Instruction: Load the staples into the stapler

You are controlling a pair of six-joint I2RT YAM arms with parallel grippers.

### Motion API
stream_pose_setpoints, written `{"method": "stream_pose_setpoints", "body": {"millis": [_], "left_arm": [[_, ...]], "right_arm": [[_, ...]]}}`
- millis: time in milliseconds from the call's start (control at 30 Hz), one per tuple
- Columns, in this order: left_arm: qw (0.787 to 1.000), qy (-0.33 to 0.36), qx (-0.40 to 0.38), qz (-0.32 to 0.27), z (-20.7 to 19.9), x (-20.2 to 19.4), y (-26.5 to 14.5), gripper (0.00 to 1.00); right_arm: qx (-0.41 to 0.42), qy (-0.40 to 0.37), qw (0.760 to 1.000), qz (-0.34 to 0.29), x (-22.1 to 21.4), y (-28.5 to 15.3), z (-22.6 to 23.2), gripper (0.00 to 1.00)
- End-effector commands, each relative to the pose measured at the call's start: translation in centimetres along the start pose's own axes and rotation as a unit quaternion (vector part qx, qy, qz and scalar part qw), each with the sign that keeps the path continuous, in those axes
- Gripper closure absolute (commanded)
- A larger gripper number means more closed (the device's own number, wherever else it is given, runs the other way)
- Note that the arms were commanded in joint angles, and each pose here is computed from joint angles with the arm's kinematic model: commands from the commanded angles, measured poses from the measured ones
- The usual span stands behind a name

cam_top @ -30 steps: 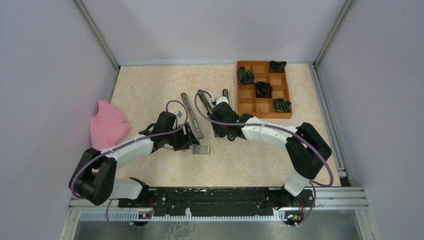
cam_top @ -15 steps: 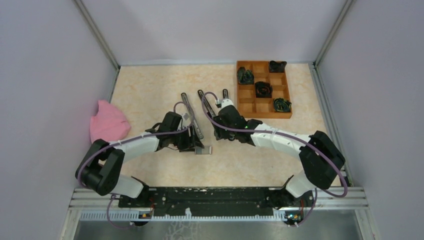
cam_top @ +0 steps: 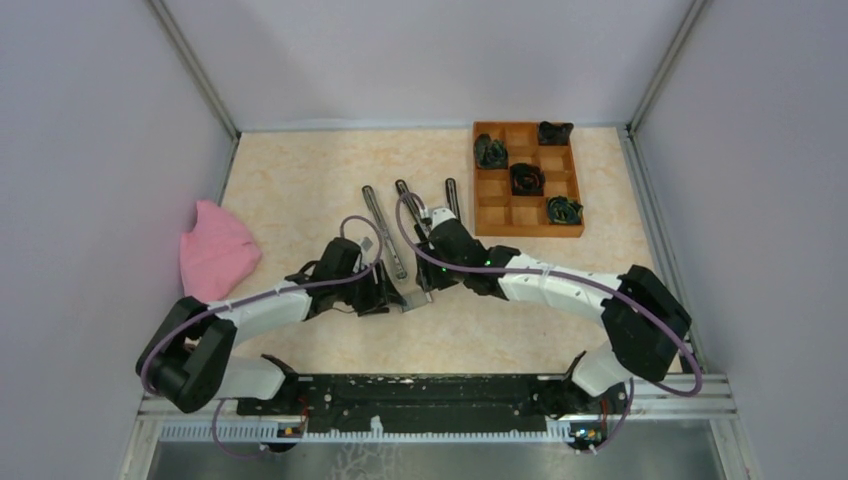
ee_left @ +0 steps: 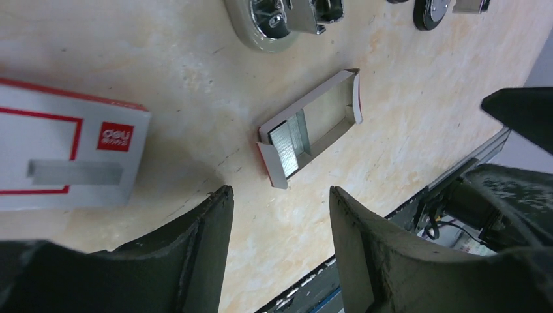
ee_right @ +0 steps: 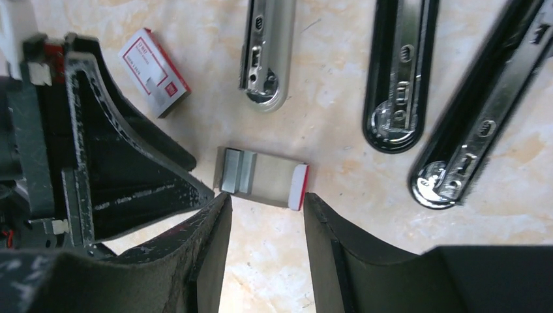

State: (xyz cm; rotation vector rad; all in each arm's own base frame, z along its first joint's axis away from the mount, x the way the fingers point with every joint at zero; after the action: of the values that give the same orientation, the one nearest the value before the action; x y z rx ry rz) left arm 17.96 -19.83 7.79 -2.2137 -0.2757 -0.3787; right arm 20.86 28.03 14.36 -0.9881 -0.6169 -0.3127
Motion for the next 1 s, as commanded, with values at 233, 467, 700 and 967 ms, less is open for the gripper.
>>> {"method": "stream_pose_setpoints", "body": {"millis": [233,467,700,967], "left_arm": [[0.998,-0.024,0.03,-0.055,0.8,0.3,-1.4,0.4],[0.998,-0.024,0.034,-0.056,1.1,0.1,-1.5,0.4],[0.997,-0.026,0.034,-0.059,1.2,0.0,-1.5,0.4],[0.997,-0.026,0.032,-0.058,1.2,0.0,-1.5,0.4]], "right_arm": [[0.01,-0.014,0.999,0.043,-2.1,2.9,2.8,0.57],[-0.004,-0.011,0.998,0.056,-3.1,4.3,2.5,0.56],[-0.012,-0.009,0.998,0.06,-3.5,5.2,2.4,0.57],[-0.025,-0.011,0.998,0.061,-3.7,5.6,2.3,0.59]]}}
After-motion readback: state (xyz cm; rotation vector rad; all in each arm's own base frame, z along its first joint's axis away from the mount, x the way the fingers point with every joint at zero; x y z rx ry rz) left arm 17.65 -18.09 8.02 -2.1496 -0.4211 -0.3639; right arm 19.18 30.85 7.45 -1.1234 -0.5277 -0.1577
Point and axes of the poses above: each gripper's point midway between its finger pads, its own y axis out along the fingers, its own z axis along the line the jaws close on, x = y × z, the point moved 6 cm from there along -y, back along the fingers, and after that the axes turned 10 degrees about y, right-handed, at the moved point
